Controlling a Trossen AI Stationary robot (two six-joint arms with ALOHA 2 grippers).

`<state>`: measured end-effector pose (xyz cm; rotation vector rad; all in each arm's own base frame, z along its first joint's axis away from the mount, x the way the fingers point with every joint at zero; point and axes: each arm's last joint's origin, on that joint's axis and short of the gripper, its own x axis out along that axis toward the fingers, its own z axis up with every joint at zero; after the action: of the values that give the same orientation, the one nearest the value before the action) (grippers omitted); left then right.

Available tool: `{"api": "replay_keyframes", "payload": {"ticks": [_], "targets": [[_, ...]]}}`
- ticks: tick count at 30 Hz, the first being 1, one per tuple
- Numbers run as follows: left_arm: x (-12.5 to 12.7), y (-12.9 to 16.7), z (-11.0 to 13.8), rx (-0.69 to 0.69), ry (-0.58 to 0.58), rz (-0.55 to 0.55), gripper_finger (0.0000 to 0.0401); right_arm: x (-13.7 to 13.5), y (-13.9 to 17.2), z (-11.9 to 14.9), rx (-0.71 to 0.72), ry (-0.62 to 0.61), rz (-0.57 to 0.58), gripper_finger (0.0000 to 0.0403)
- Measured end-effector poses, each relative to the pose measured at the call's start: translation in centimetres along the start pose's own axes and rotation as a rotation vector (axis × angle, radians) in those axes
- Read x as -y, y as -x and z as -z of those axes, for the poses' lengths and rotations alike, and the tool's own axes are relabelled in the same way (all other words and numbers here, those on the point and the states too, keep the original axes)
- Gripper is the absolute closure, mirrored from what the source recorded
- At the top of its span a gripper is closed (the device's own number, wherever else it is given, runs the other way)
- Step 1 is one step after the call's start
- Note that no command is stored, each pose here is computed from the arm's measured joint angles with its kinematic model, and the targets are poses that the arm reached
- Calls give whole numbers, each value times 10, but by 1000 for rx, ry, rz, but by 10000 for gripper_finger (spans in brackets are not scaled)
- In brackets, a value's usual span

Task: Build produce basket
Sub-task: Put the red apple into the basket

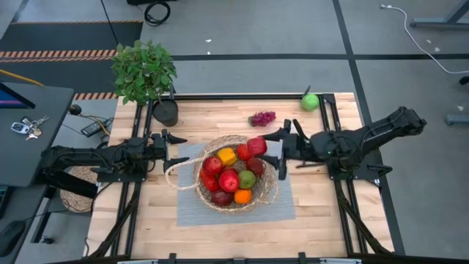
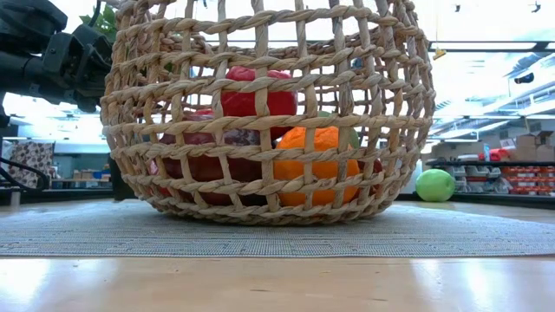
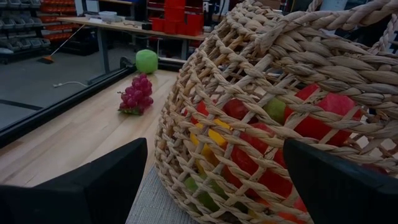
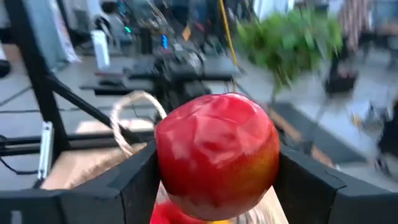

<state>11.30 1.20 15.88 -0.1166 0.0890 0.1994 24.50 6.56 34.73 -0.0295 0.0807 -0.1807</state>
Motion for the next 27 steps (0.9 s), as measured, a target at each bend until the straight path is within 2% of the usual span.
{"api": "replay_keyframes", "payload": {"ticks": [4, 7, 15, 18, 27], "targets": [[0, 0, 0, 0, 0, 0, 19, -11, 0, -6, 85, 70, -31, 129], [0, 0, 0, 0, 0, 0, 19, -18, -4, -4, 95, 100, -54, 129], [0, 0, 0, 0, 0, 0, 19, -50, -29, 32, -20, 193, -145, 129], [0, 0, 0, 0, 0, 0, 19, -62, -36, 42, -20, 229, -164, 129], [0, 0, 0, 0, 0, 0, 19, -70, -34, 38, 49, 335, -106, 129]]}}
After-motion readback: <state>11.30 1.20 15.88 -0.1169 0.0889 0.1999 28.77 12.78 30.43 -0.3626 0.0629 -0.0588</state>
